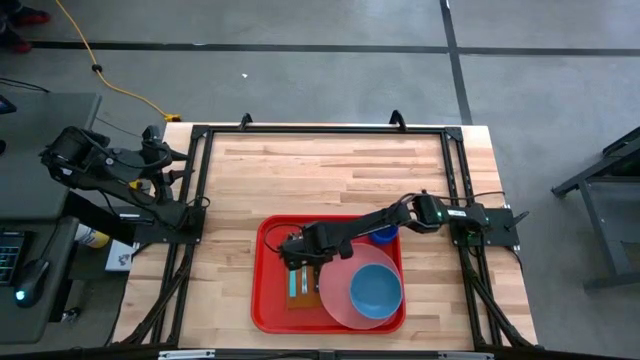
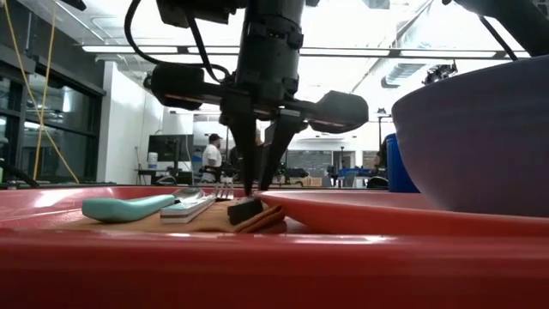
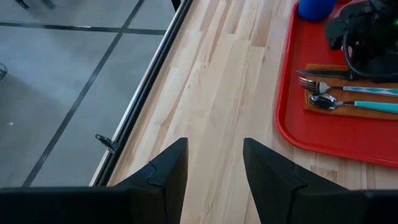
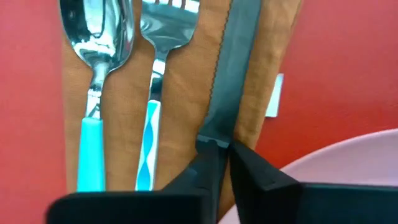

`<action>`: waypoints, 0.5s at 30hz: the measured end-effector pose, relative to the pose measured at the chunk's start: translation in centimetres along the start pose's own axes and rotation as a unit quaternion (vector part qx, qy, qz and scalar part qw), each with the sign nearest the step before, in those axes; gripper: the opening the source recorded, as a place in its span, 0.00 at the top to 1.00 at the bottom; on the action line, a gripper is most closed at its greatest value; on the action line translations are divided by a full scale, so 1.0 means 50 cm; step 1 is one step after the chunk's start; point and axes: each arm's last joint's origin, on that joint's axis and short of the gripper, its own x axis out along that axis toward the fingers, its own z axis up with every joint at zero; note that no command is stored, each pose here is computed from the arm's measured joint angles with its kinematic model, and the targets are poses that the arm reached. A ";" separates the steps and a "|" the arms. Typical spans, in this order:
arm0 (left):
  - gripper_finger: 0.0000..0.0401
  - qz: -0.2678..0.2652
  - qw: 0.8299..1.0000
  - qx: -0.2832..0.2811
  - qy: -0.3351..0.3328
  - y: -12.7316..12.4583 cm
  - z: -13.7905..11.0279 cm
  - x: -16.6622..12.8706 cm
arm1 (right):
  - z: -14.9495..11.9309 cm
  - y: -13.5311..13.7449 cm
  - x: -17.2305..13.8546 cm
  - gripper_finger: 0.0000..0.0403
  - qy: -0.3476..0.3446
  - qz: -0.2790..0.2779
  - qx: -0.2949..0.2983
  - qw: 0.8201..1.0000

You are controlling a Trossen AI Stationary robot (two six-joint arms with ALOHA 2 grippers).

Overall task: Set up tray
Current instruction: Adjust the black bread knife

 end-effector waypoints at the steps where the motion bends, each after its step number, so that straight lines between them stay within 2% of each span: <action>1: 0.54 0.000 1.000 0.000 0.000 0.000 0.000 0.000 | 0.003 -0.001 0.000 0.97 -0.002 -0.003 -0.002 1.000; 8: 0.54 0.000 1.000 0.000 0.000 0.000 0.000 0.000 | 0.028 -0.002 0.001 0.98 0.000 -0.004 -0.016 1.000; 15: 0.54 0.000 1.000 0.000 0.000 0.000 0.000 0.000 | 0.028 -0.001 0.001 0.99 0.001 -0.002 -0.028 1.000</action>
